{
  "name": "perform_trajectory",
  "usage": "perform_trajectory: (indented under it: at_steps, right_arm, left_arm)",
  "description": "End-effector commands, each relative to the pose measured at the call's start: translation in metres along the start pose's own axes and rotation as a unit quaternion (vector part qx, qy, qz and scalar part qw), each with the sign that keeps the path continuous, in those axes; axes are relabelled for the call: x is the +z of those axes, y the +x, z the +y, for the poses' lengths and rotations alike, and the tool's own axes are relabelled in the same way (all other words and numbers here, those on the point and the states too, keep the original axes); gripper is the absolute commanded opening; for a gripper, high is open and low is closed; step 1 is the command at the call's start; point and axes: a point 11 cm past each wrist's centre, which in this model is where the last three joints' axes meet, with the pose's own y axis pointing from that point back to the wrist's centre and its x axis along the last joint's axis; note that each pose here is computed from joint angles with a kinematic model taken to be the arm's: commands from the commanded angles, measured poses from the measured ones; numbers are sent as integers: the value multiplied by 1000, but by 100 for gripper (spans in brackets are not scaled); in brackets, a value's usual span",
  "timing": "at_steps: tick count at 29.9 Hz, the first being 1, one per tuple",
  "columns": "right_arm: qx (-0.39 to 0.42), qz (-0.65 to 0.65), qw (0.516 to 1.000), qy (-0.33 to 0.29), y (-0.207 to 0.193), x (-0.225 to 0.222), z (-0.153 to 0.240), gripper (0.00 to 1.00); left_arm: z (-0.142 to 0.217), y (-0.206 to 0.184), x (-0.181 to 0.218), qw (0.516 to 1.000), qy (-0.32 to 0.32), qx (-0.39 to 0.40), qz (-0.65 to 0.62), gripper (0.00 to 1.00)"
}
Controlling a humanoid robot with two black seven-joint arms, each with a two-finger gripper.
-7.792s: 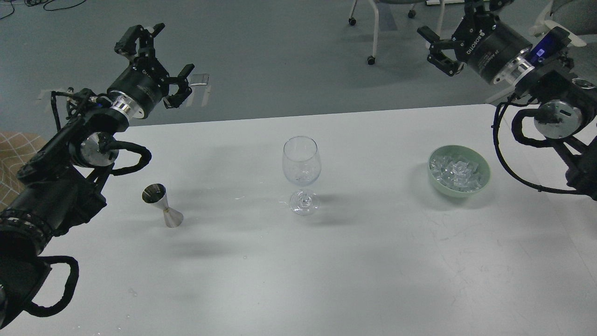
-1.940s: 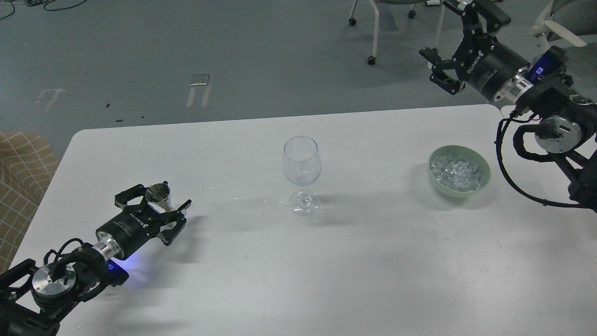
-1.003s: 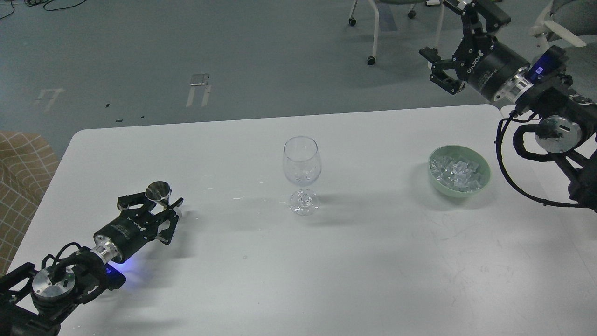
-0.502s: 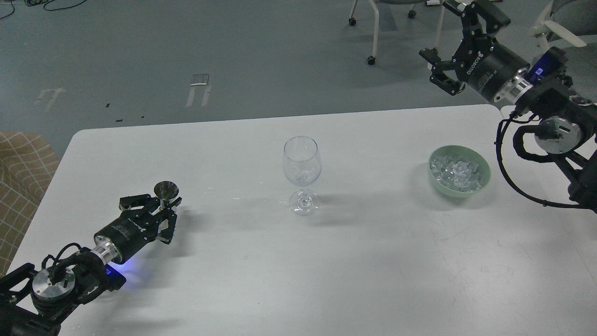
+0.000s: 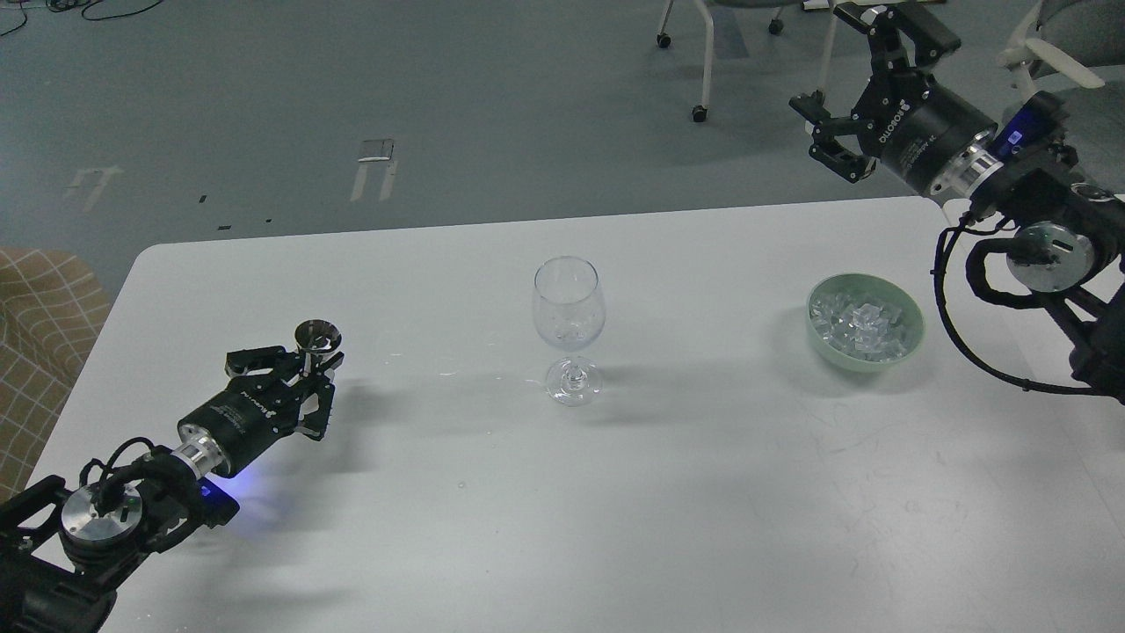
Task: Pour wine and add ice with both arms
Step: 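Lift the jigger with the left gripper and carry it over the wine glass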
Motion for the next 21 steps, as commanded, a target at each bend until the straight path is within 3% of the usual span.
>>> perform_trajectory:
  at_steps: [1, 21]
  right_arm:
    - [0, 1, 1000, 1, 0, -1, 0, 100]
    - [1, 0, 1000, 1, 1, -1, 0, 100]
  left_arm:
    - [-6, -11, 5, 1000, -1, -12, -6, 1]
    - [-56, -113, 11, 988, 61, -130, -53, 2]
